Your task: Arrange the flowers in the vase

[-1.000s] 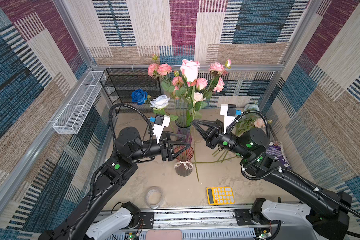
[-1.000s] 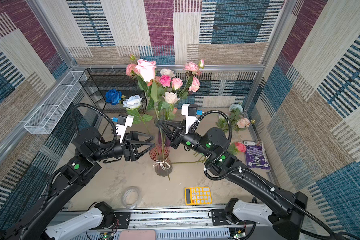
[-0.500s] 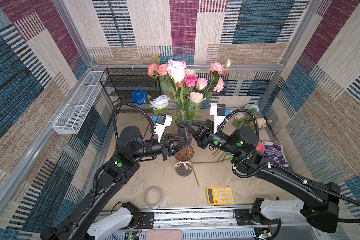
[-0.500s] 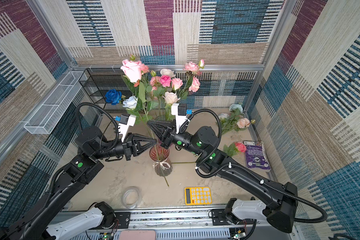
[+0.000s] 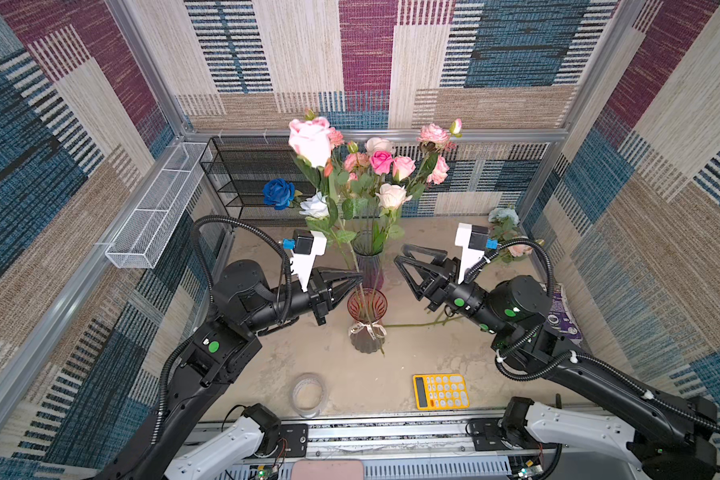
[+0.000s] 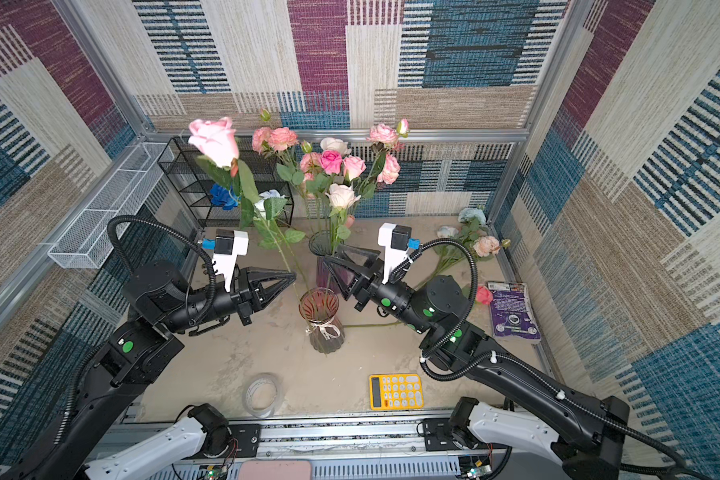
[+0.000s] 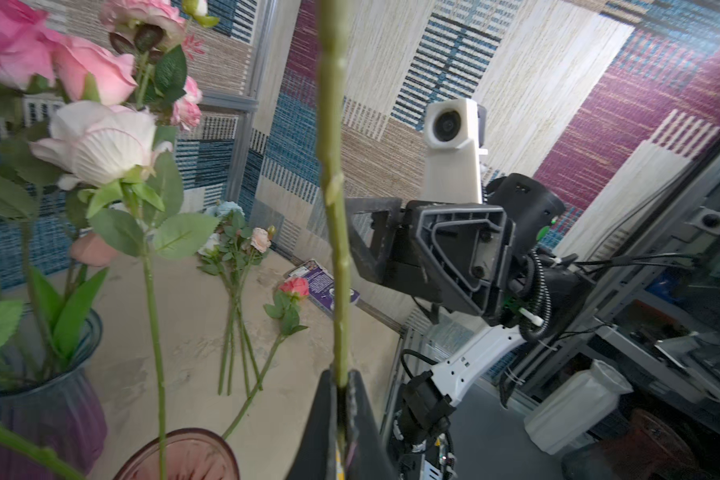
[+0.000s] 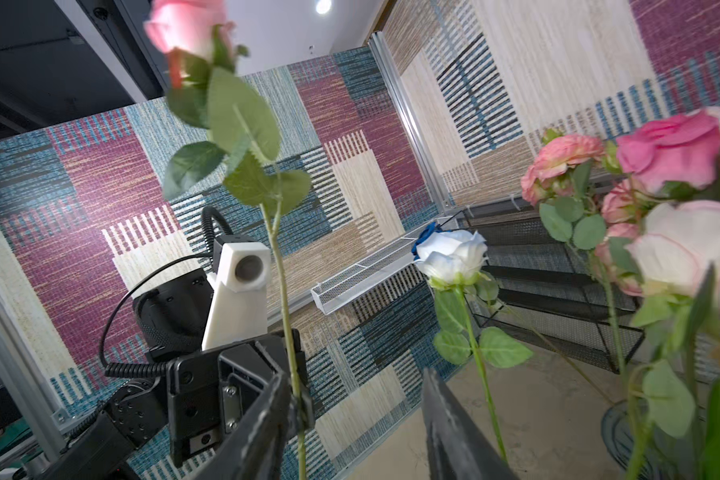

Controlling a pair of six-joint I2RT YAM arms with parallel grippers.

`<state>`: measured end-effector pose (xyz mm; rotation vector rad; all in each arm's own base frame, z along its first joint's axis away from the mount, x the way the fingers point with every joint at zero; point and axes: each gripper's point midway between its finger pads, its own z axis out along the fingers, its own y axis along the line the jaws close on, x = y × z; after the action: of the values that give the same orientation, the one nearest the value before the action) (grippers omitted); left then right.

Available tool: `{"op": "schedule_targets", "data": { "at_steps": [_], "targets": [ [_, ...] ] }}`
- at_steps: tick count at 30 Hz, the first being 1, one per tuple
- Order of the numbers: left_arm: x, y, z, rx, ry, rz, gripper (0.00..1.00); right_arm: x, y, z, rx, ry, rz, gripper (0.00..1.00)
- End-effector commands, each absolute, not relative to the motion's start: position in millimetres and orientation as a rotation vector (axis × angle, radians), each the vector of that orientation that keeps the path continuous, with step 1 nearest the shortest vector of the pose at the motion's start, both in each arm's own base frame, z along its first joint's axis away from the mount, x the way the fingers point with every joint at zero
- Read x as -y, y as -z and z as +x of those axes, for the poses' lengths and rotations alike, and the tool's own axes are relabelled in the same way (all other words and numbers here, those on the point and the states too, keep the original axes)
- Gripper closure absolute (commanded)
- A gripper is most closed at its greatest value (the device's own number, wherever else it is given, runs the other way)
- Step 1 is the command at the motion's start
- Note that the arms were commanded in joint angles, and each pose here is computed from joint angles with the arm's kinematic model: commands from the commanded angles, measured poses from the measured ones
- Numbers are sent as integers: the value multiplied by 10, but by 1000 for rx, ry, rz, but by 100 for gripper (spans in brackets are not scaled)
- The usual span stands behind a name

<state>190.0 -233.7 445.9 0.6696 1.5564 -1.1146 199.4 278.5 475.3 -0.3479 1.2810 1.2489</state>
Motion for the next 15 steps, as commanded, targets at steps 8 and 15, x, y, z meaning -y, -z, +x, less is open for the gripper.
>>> {"op": "schedule_targets", "data": {
  "at_steps": [8, 15],
  "targets": [
    [2188, -4606, 2546, -1448, 728, 562, 100, -2390, -4796, 1973, -1260, -1134, -252, 47],
    [2311, -4295, 2803, -1533, 686, 574, 100, -2323, -4698, 1966, -1278, -1120, -234, 46]
  ]
}}
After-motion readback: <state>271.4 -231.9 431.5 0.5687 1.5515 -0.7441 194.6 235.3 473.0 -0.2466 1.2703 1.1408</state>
